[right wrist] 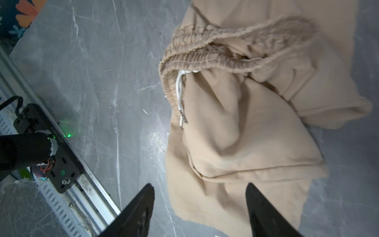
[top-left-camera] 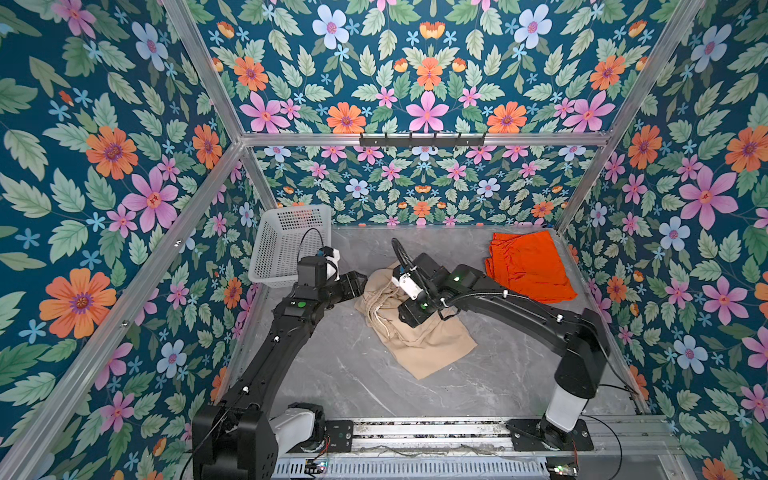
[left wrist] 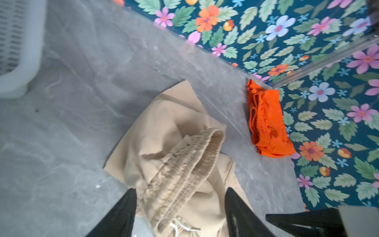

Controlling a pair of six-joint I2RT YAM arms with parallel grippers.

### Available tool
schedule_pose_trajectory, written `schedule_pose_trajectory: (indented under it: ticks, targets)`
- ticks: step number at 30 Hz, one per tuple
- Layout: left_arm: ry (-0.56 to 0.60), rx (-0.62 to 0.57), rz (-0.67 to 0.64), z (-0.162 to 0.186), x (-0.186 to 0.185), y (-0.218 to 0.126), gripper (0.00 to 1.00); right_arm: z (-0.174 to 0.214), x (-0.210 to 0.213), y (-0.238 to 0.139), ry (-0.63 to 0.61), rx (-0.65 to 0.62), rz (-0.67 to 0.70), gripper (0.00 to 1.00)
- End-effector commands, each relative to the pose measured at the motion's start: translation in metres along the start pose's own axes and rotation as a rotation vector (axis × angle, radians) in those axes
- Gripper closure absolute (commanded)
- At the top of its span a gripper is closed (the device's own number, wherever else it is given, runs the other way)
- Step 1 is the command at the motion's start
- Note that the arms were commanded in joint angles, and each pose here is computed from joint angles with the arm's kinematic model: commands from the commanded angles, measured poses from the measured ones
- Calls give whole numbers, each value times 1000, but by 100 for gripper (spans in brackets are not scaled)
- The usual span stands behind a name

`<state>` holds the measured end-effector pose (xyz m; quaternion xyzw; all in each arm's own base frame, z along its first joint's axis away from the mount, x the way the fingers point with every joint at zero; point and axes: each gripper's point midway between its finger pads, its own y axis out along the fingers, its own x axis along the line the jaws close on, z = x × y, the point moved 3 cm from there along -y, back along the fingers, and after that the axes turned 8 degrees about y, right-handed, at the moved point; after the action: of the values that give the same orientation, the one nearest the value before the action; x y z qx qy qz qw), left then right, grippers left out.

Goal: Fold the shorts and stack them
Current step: 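Grasp the trousers' waistband with both grippers at its two ends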

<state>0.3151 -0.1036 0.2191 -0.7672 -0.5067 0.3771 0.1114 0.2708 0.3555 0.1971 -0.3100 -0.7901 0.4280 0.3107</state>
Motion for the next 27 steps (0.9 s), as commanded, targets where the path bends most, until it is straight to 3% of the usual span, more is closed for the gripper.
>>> schedule_pose_trajectory:
  ticks: [1, 5, 10, 12, 17, 27]
  targets:
    - [-42, -15, 12, 4, 5, -5, 31, -8, 10, 16, 58, 30, -52, 30]
    - [-14, -8, 34, 15, 8, 0, 32, -30, 17, 31, 187, -2, -94, 30]
    - [164, 22, 100, 22, -10, 12, 33, -39, 0, 29, 333, -51, -123, 30]
    - [254, 69, 77, 26, -13, 20, 32, -35, -9, 25, 355, -75, -135, 30]
    - [356, 191, 3, 40, -6, 48, 31, -23, -39, 6, 420, -136, -121, 30]
    - [514, 272, 54, 42, -26, 102, 26, 0, -70, -39, 418, -298, -60, 30]
